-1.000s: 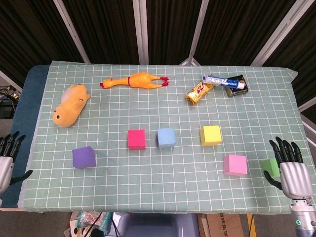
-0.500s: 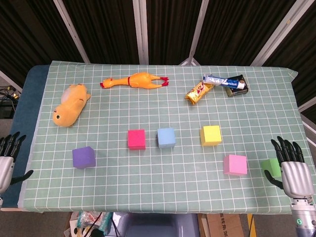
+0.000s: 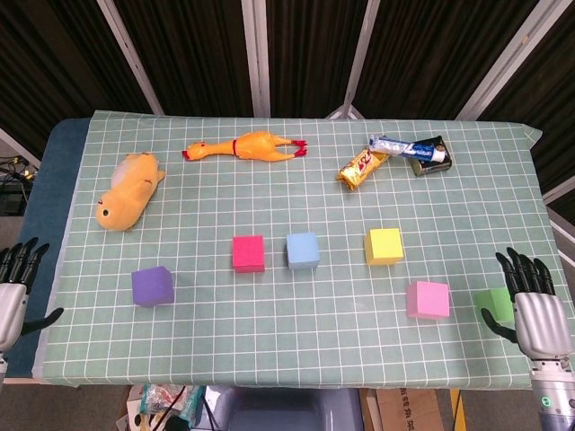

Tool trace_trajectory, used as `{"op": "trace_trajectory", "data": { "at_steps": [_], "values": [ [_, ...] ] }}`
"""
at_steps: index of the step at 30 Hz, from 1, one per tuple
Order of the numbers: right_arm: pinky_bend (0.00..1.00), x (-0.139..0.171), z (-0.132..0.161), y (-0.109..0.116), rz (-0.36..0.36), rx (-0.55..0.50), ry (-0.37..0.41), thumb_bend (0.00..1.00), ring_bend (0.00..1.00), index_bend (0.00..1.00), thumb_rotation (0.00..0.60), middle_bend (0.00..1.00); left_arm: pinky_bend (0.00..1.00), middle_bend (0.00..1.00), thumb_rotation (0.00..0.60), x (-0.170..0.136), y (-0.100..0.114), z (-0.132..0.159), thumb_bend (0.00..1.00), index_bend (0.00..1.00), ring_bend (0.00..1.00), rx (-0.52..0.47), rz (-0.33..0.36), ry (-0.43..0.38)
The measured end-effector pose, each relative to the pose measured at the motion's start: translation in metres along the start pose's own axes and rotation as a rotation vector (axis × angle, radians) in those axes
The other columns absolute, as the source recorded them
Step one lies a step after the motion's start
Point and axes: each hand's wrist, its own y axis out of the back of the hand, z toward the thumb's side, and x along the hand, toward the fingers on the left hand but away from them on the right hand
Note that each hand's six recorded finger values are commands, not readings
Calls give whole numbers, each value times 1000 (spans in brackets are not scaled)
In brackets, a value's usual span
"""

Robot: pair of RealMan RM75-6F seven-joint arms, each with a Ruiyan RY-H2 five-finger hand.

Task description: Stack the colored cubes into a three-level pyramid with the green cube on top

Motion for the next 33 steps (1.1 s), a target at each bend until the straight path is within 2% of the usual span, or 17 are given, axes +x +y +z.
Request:
{"op": "trace_trajectory", "data": {
  "at_steps": [4,9,17,26,33],
  "values": [
    [0,-1,-1,0,7,-20,-5,282,0,0,600,0,58,33,600,10,9,18,25,0,0,-13,6,-23],
    [0,-3,-3,0,17,-49,-13,282,0,0,600,0,86,142,600,35,22,54,68,0,0,-46,-4,-64],
    [0,-3,-8,-1,36,-88,-34,282,0,0,600,0,111,225,600,86,34,107,117,0,25,-2,-12,-116],
    [0,-4,-12,-3,56,-132,-58,282,0,0,600,0,121,258,600,129,22,163,156,0,34,9,-98,-129],
    [0,-5,-12,-5,73,-154,-61,282,0,0,600,0,122,270,600,143,3,220,200,0,44,21,-172,-187]
  ]
}}
